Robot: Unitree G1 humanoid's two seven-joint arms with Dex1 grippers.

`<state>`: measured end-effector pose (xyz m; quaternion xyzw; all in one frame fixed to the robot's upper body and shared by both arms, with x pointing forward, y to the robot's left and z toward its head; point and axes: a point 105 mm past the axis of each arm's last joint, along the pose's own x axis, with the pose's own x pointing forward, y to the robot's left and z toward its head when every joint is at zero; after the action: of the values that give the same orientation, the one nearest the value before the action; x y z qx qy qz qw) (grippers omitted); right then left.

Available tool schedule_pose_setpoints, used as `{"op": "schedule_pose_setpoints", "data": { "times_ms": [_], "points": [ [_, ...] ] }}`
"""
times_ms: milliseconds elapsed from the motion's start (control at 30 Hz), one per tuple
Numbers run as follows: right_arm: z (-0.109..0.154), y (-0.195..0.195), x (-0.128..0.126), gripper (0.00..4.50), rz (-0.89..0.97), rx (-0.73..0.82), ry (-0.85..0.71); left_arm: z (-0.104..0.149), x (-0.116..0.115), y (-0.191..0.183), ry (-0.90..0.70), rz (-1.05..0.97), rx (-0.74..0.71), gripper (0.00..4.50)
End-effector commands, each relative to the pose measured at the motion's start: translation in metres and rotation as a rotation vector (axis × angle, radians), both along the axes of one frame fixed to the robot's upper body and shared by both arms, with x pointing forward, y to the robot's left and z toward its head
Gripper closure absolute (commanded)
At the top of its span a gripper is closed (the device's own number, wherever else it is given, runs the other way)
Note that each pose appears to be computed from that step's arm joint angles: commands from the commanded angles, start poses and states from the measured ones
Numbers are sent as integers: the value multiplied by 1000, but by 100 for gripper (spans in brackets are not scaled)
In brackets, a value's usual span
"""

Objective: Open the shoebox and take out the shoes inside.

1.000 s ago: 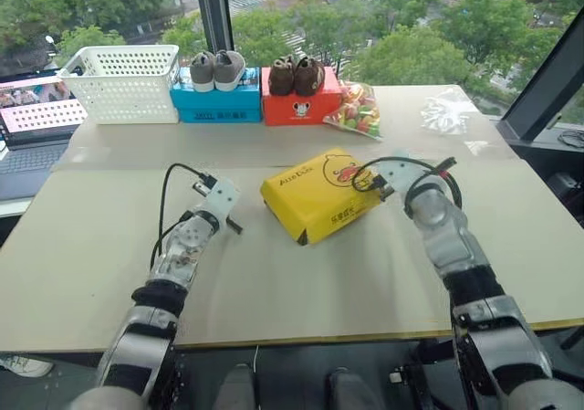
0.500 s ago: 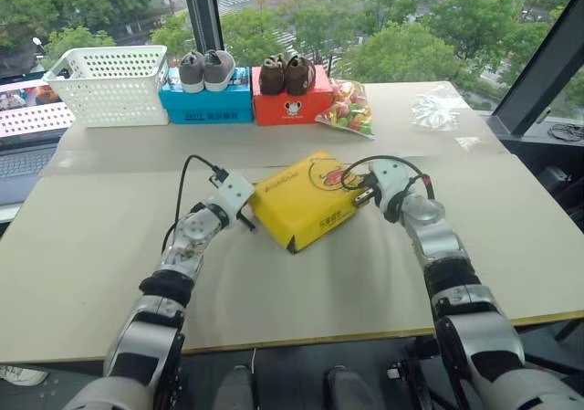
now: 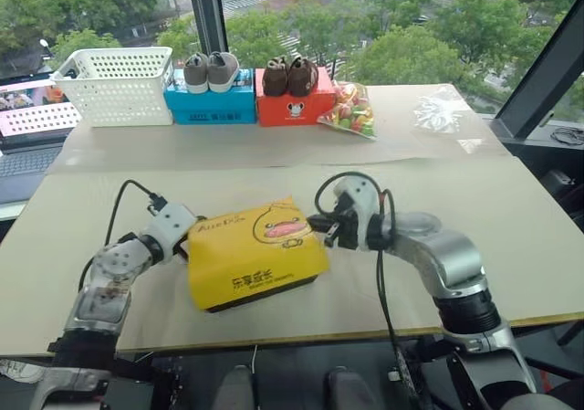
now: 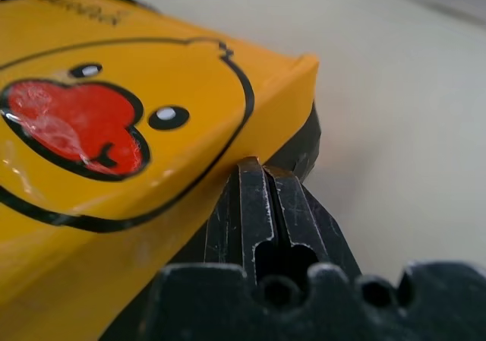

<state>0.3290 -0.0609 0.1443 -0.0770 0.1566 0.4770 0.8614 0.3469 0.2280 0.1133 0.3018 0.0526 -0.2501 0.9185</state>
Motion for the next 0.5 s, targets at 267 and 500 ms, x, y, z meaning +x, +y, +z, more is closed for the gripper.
{"op": "schedule_pose_setpoints", "data": {
  "times_ms": [267, 500],
  "points": [
    [-15, -54, 16, 447, -54, -216, -39, 40, -21, 6, -49, -199, 334, 450],
    [-30, -24, -26, 447, 255, 13, 196, 52, -64, 11, 224, -330, 255, 450]
  ]
}}
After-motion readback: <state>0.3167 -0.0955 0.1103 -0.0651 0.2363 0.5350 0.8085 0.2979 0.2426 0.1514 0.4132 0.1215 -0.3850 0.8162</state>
